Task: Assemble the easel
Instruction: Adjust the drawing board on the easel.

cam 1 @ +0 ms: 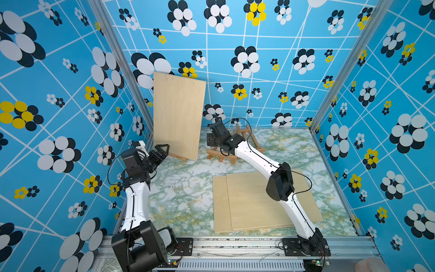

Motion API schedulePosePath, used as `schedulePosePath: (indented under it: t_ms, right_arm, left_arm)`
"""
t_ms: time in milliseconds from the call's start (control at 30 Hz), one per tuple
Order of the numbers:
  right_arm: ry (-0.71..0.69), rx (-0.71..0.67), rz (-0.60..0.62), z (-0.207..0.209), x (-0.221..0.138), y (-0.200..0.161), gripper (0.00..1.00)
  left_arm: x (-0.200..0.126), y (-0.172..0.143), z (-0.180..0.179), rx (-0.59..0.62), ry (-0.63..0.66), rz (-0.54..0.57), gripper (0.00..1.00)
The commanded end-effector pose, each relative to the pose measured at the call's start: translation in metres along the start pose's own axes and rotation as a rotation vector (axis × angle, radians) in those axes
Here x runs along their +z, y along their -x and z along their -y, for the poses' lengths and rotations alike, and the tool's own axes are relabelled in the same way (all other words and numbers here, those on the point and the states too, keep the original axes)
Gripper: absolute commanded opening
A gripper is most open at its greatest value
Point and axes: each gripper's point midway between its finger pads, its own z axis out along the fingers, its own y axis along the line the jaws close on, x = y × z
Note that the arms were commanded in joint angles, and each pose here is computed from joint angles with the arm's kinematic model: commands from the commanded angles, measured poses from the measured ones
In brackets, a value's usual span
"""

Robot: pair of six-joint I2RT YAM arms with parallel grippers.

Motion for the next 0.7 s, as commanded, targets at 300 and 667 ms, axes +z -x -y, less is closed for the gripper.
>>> schedulePosePath:
  t_ms: [300, 667]
  right_arm:
    - [0.219, 0.029, 0.084, -0.06, 0.017, 0.014, 0.77]
    - [0.397, -0.067, 0.162, -0.09, -0.014, 0.029, 0.77]
  left_arm:
    - [-0.003, 0.002, 0.003, 0.025, -0.029, 0.009, 0.99]
    - [0.0, 0.003, 0.001, 0.022, -0.031, 0.01, 0.99]
